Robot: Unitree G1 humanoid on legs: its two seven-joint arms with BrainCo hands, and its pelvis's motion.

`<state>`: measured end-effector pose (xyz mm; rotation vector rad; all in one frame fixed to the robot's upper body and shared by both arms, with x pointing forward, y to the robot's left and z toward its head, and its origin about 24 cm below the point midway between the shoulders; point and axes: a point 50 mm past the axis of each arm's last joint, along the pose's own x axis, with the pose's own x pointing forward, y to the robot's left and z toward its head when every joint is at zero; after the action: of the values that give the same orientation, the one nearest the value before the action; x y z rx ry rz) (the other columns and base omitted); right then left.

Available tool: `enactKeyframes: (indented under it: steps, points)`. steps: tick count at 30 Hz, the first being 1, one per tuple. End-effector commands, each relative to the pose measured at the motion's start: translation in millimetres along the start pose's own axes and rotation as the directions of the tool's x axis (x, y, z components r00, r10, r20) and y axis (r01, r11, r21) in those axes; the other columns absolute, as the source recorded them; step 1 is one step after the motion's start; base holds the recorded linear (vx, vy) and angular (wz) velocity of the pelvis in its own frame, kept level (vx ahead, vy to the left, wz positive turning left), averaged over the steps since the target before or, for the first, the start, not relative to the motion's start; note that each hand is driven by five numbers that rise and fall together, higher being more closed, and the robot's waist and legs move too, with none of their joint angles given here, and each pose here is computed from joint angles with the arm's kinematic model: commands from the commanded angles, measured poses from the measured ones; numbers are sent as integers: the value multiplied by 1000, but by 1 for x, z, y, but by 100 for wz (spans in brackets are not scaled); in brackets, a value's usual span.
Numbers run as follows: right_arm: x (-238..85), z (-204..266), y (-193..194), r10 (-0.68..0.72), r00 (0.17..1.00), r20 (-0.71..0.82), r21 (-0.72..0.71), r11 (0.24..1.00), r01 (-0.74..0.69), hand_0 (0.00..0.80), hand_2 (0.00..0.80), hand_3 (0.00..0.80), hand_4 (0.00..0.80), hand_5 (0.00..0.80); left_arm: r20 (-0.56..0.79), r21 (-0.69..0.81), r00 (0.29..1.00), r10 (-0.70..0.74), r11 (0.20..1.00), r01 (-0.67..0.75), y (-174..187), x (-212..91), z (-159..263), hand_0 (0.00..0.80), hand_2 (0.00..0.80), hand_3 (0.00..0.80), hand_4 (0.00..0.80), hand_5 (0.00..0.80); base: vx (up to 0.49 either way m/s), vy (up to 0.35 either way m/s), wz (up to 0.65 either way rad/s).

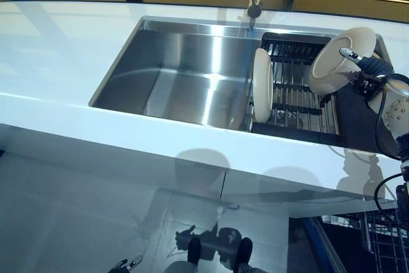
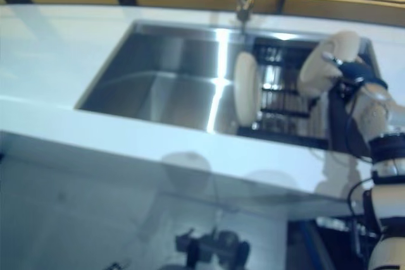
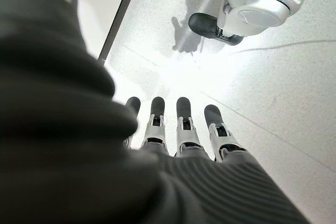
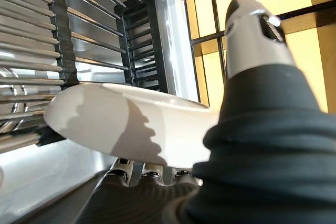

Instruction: Take plates into dishwasher

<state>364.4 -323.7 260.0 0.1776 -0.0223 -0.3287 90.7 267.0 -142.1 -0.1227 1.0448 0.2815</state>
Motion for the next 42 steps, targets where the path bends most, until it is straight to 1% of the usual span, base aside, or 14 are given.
enactKeyframes:
  steps: [1, 2, 3, 4, 5, 7, 8, 14, 23, 34, 42]
  points:
    - [-4, 49, 23, 43, 984, 174, -26, 999, -39, 0, 0, 0, 0, 0, -16, 10, 1000, 6, 1000, -6, 5, -4, -10, 0, 0, 0, 0, 0, 33, 7, 2]
    - [-4, 49, 24, 42, 984, 173, -27, 999, -38, 0, 0, 0, 0, 0, -15, 6, 1000, 7, 1000, -6, 5, -4, -10, 0, 0, 0, 0, 0, 33, 9, 5]
    - [-4, 49, 23, 38, 985, 171, -26, 999, -34, 63, 63, 63, 63, 63, -12, -1, 1000, 8, 1000, -8, 6, -4, -10, 0, 0, 0, 0, 0, 27, 9, 5]
    - [-4, 49, 23, 32, 985, 170, -27, 999, -27, 157, 157, 157, 157, 157, -10, -6, 1000, 8, 1000, -8, 6, -4, -11, 0, 0, 0, 0, 0, 30, 9, 5]
    - [-3, 49, 22, 23, 985, 171, -31, 999, -18, 370, 370, 370, 370, 370, -8, -11, 1000, 9, 1000, -10, 6, -4, -11, 0, 0, 0, 0, 0, 29, 6, 5]
    - [-3, 51, 20, -4, 984, 176, -43, 999, 12, 731, 731, 731, 731, 731, -4, -16, 1000, 10, 1000, -10, 7, -5, -11, 0, 0, 0, 0, 0, 22, 4, 5]
    - [-3, 52, 18, -26, 983, 181, -61, 997, 37, 800, 800, 800, 800, 800, -2, -17, 1000, 11, 1000, -12, 7, -5, -12, 0, 0, 0, 0, 0, 20, 11, 8]
    - [-5, 63, 7, -114, 965, 236, -154, 976, 153, 800, 800, 800, 800, 800, 0, -27, 1000, 18, 999, -18, 11, -7, -15, 0, 0, 0, 0, 0, 6, 4, 4]
    - [-10, 76, -5, -156, 943, 294, -219, 949, 225, 800, 800, 800, 800, 800, 22, -13, 1000, -5, 1000, 6, 13, -9, -14, 0, 0, 0, 0, 0, 0, 0, 0]
    - [-17, 91, 10, -61, 931, 360, -188, 973, 137, 800, 800, 800, 800, 800, 17, 6, 1000, 15, 1000, -15, 18, -11, -16, 0, 0, 0, 0, 0, 0, 0, 0]
    - [-26, 96, 21, 2, 936, 351, -265, 959, 98, 800, 800, 800, 800, 800, 36, 10, 999, 28, 1000, -28, 19, -9, -9, 0, 0, 0, 0, 0, -11, 46, -7]
